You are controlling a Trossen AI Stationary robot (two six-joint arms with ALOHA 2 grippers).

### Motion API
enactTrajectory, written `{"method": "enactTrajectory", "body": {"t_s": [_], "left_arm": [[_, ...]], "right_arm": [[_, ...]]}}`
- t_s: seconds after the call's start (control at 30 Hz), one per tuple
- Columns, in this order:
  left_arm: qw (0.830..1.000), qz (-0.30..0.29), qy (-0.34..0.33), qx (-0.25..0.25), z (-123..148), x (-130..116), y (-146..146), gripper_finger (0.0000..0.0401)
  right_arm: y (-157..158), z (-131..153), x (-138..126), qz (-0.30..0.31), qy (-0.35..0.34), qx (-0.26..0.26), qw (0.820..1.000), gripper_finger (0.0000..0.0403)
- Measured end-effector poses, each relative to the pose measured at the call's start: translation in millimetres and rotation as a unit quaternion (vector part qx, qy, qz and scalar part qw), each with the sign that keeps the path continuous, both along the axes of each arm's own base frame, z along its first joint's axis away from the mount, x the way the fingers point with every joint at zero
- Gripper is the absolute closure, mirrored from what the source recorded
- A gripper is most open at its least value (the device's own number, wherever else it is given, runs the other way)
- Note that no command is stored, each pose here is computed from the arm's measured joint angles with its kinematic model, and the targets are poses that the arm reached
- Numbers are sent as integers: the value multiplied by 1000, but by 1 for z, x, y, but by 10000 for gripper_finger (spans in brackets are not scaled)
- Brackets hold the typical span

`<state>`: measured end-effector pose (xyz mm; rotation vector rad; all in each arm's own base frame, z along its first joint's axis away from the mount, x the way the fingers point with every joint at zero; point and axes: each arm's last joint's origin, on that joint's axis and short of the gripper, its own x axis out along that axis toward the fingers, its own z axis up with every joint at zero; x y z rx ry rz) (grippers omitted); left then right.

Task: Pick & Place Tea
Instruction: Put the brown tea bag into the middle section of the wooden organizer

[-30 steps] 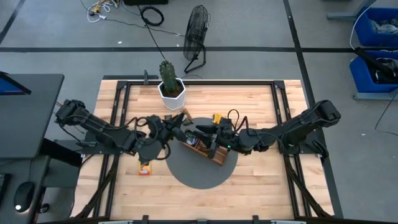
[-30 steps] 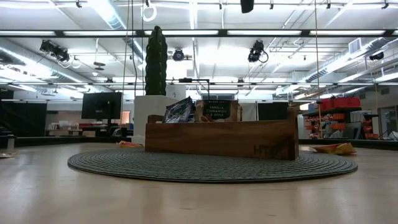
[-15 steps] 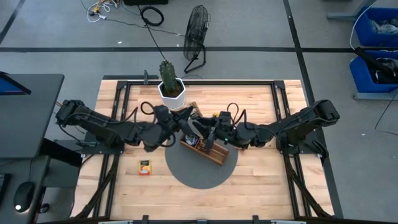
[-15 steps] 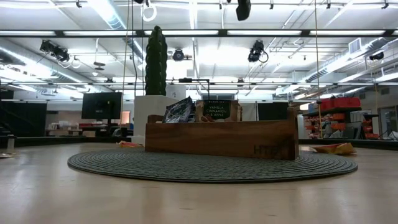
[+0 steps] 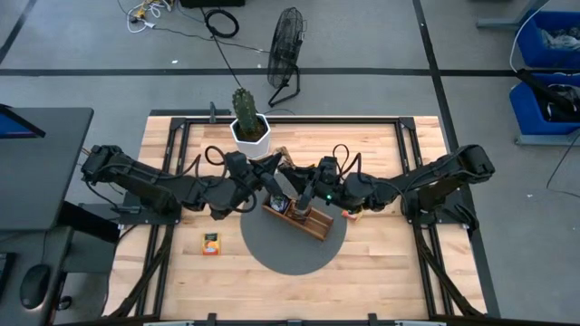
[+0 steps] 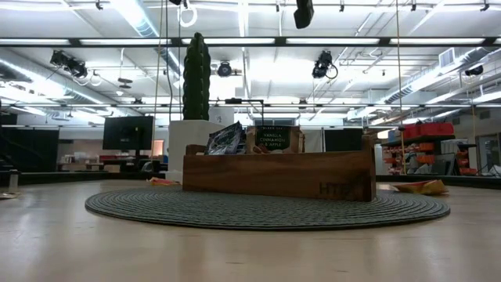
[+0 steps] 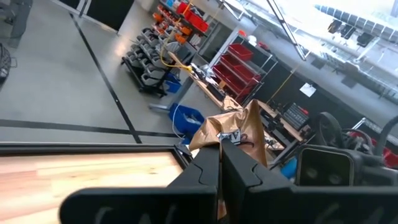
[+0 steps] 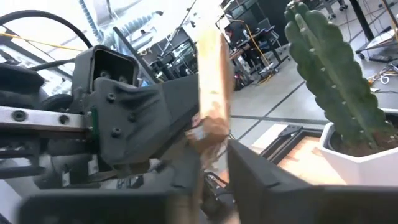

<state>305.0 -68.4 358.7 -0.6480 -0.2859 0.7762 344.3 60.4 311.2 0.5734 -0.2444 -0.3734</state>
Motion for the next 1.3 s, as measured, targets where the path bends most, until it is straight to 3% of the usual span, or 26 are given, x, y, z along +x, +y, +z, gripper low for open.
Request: {"method": "enactTrajectory", "body": {"t_s": [0.07, 0.13, 0.47, 0.77, 0.93, 1.1, 1.23, 1.3], "left_arm": [[1000, -1, 6, 6, 0, 0, 0, 398], [1000, 1, 11, 11, 0, 0, 0, 396], [996, -4, 62, 68, 8, -6, 1, 351], [981, 0, 123, 147, 27, -26, 6, 346], [972, 22, 145, 183, 46, -45, 11, 346], [959, 21, 174, 224, 57, -60, 15, 346], [954, 24, 187, 233, 61, -68, 19, 346], [951, 28, 198, 234, 60, -70, 19, 346]], "right_arm": [[0, 1, 0, 2, -4, 0, 1000, 375], [0, 1, 0, 5, -6, -1, 1000, 392], [6, 3, -2, 15, -11, 2, 1000, 401], [8, 8, -6, 21, -11, 1, 1000, 402], [8, 14, -17, 44, 23, -12, 999, 403], [8, 33, -23, 101, 116, -28, 988, 403], [3, 66, -21, 161, 221, -35, 961, 403], [-3, 72, -20, 180, 290, -29, 939, 403]]}}
